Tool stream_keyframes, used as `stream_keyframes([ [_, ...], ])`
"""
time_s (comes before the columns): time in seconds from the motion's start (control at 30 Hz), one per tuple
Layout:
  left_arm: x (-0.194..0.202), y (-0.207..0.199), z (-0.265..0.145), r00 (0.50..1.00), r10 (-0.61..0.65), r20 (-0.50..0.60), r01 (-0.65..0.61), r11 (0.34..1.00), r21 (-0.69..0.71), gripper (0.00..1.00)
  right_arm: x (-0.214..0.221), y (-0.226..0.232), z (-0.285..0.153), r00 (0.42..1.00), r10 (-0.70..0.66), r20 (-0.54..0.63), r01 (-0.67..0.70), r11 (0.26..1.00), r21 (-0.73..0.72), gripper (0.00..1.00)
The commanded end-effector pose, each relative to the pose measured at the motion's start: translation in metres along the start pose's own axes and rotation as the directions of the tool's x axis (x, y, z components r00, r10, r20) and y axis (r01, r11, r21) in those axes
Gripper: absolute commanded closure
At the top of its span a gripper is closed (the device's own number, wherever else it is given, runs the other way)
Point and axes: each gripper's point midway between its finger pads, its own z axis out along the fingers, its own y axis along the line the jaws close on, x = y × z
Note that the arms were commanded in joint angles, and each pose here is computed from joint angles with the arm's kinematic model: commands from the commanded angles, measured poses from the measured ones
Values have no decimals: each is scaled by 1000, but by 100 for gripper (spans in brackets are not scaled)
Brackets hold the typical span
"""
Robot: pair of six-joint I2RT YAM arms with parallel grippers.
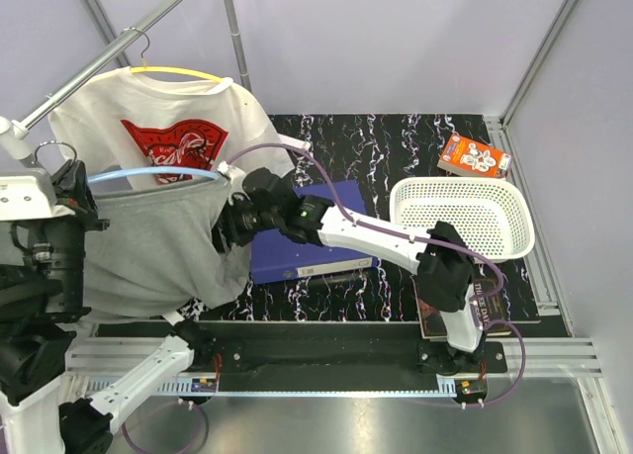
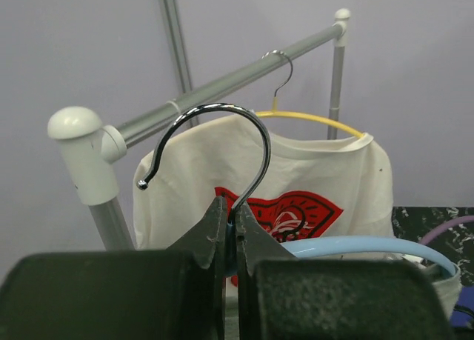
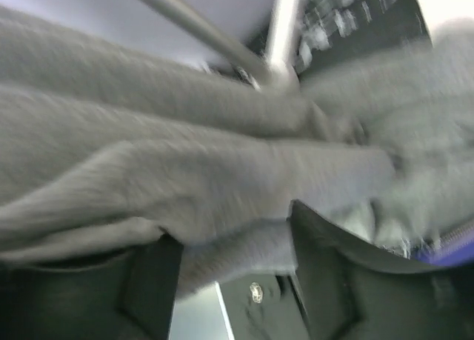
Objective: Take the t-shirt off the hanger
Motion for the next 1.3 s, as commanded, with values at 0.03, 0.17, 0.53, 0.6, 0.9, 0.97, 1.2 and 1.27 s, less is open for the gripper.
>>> stream_keyframes([
  [0.03, 2, 25, -4, 1000, -6, 22, 10, 990, -144, 100, 18, -9, -55, 996, -74, -42, 78, 993, 90, 14],
  [0.17, 6, 32, -7, 1000, -3, 22, 7, 983, -181, 100, 17, -18, -92, 983, -181, -18, 182, 973, 145, 0],
  [0.53, 5, 29, -7, 999, -31, 35, 36, 985, -169, 100, -51, 33, -124, 902, -393, 180, 397, 918, 15, 0],
  [0.6, 4, 29, -7, 999, -34, 36, 39, 985, -166, 100, -66, 45, -122, 885, -414, 213, 427, 904, -12, 0],
  [0.9, -2, 30, -7, 998, -39, 42, 45, 986, -161, 100, -102, 52, -97, 830, -431, 354, 468, 883, -23, 10],
  [0.97, -1, 29, -6, 999, -38, 38, 44, 986, -161, 100, -101, 50, -91, 837, -417, 353, 458, 888, -38, 16],
  [1.2, -1, 29, -6, 998, -47, 33, 52, 985, -162, 100, -108, 57, -77, 849, -355, 390, 423, 900, -102, 53],
  [1.27, -1, 28, -6, 998, -57, 38, 62, 986, -156, 100, -108, 56, -70, 863, -327, 385, 398, 910, -120, 64],
])
